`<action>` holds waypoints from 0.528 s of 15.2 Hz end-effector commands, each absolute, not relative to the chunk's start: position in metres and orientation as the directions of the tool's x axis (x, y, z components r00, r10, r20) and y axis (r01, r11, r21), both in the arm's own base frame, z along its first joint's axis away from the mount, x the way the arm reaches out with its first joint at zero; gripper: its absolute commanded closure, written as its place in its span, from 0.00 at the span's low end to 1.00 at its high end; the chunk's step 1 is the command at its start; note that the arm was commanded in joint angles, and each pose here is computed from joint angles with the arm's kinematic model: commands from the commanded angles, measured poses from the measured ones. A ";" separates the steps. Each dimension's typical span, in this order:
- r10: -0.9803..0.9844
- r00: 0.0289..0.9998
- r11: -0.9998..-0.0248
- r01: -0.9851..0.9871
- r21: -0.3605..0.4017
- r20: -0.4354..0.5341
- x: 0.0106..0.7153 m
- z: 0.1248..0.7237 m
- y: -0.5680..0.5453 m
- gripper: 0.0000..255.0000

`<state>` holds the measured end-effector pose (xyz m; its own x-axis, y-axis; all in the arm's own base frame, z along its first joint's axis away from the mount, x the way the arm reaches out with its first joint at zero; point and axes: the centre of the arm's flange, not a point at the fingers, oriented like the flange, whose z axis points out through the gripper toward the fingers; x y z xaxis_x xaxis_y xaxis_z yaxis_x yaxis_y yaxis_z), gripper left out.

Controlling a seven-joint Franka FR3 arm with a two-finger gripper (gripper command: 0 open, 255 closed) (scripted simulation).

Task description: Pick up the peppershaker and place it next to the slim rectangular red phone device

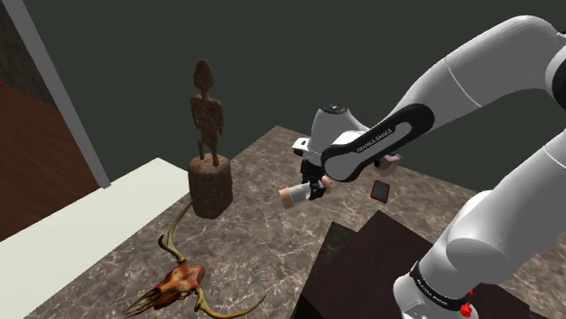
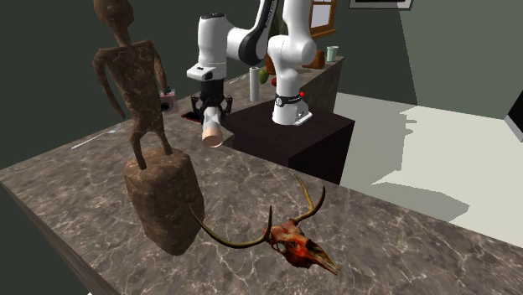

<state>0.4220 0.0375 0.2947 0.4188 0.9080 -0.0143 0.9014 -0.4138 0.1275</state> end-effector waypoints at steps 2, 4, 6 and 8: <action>0.909 0.417 -0.412 0.902 0.128 -0.014 0.407 0.294 0.002 1.00; 0.909 0.417 -0.412 0.902 0.128 -0.014 0.397 0.294 -0.023 1.00; 0.909 0.417 -0.412 0.902 0.128 -0.014 0.388 0.294 -0.047 1.00; 0.909 0.417 -0.412 0.902 0.128 -0.014 0.378 0.294 -0.072 1.00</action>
<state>0.3814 -0.0612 0.2949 0.4186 0.9081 -0.0134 0.9014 -0.4137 0.1277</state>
